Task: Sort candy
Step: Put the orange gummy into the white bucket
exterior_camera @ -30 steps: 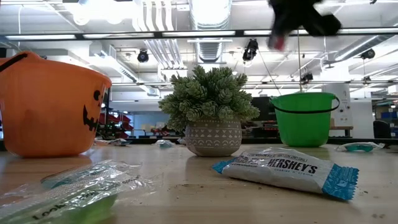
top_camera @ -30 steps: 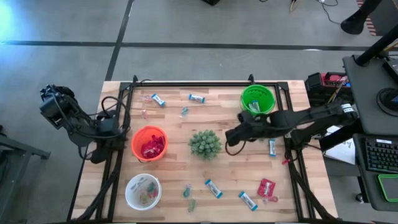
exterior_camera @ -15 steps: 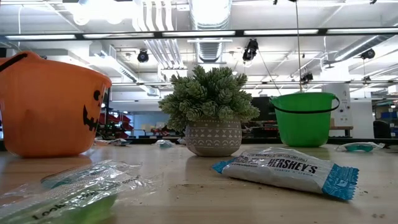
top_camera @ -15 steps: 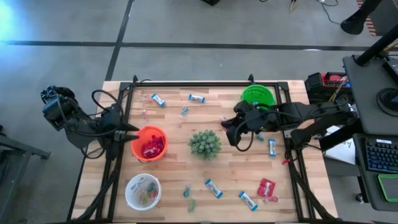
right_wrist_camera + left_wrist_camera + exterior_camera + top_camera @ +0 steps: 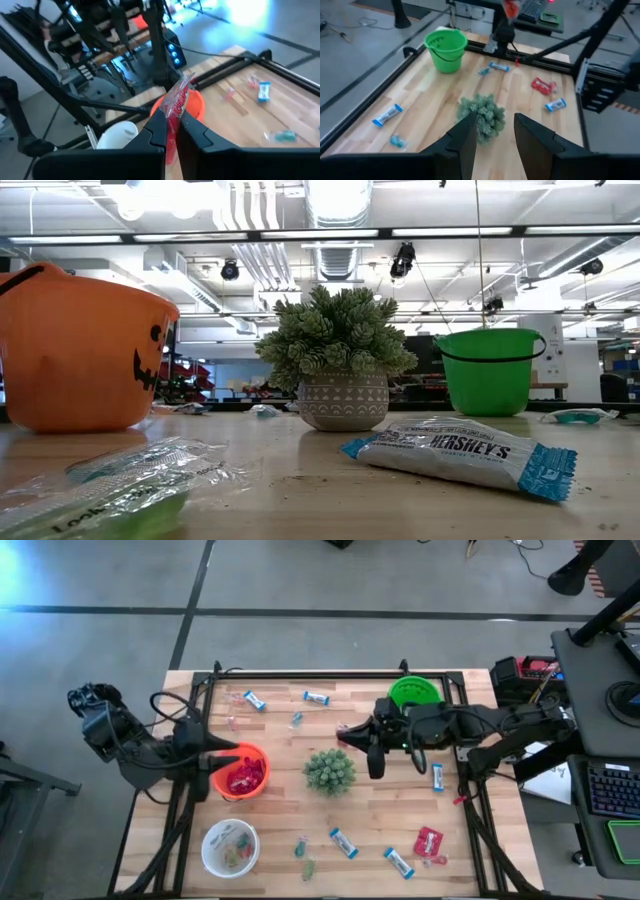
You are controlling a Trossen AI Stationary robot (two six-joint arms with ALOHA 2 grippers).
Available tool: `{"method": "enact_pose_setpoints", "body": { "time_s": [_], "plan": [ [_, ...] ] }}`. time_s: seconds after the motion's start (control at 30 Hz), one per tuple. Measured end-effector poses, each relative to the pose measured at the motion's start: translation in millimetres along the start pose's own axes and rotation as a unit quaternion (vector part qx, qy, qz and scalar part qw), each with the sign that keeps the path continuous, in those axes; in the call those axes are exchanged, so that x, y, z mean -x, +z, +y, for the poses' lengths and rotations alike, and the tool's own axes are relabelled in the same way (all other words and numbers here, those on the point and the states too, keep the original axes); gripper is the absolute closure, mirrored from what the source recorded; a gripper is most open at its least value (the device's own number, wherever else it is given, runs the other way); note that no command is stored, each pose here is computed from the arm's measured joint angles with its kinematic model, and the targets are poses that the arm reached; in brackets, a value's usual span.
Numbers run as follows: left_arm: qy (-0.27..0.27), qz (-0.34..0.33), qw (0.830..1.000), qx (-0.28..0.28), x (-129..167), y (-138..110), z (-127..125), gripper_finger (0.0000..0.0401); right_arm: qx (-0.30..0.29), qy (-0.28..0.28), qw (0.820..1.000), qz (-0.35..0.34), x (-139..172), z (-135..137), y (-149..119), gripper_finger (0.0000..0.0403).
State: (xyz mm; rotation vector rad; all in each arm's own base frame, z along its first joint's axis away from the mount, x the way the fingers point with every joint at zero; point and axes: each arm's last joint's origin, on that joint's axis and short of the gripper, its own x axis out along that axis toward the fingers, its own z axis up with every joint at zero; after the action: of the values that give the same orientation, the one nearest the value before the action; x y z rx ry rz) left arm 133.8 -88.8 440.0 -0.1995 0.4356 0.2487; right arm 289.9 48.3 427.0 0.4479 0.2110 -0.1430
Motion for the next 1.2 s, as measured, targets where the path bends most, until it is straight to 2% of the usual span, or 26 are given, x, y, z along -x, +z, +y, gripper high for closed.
{"method": "enact_pose_setpoints", "body": {
  "time_s": [0.2,0.43,0.73,0.97,1.2],
  "plan": [
    [0.013,-0.018,1.0,0.01,-17.4,6.7,-11.3,0.0288,0.032,0.073,0.996,-0.032,-14.0,10.1,3.8,0.039],
    [-0.035,-0.049,0.998,-0.007,-35.1,23.7,-22.9,0.0288,0.065,0.087,0.993,-0.037,-33.7,19.7,8.4,0.039],
    [-0.094,-0.04,0.994,-0.027,-55.7,33.2,-26.7,0.0296,0.087,0.151,0.984,-0.034,-65.6,41.8,21.3,0.039],
    [-0.11,-0.032,0.993,-0.031,-66.7,36.5,-25.1,0.032,0.099,0.155,0.983,-0.001,-89.8,52.9,25.0,0.039],
    [-0.132,-0.023,0.99,-0.034,-66.0,35.8,-25.6,0.0323,0.114,0.144,0.983,0.026,-102.1,58.6,27.9,0.039]
  ]
}}
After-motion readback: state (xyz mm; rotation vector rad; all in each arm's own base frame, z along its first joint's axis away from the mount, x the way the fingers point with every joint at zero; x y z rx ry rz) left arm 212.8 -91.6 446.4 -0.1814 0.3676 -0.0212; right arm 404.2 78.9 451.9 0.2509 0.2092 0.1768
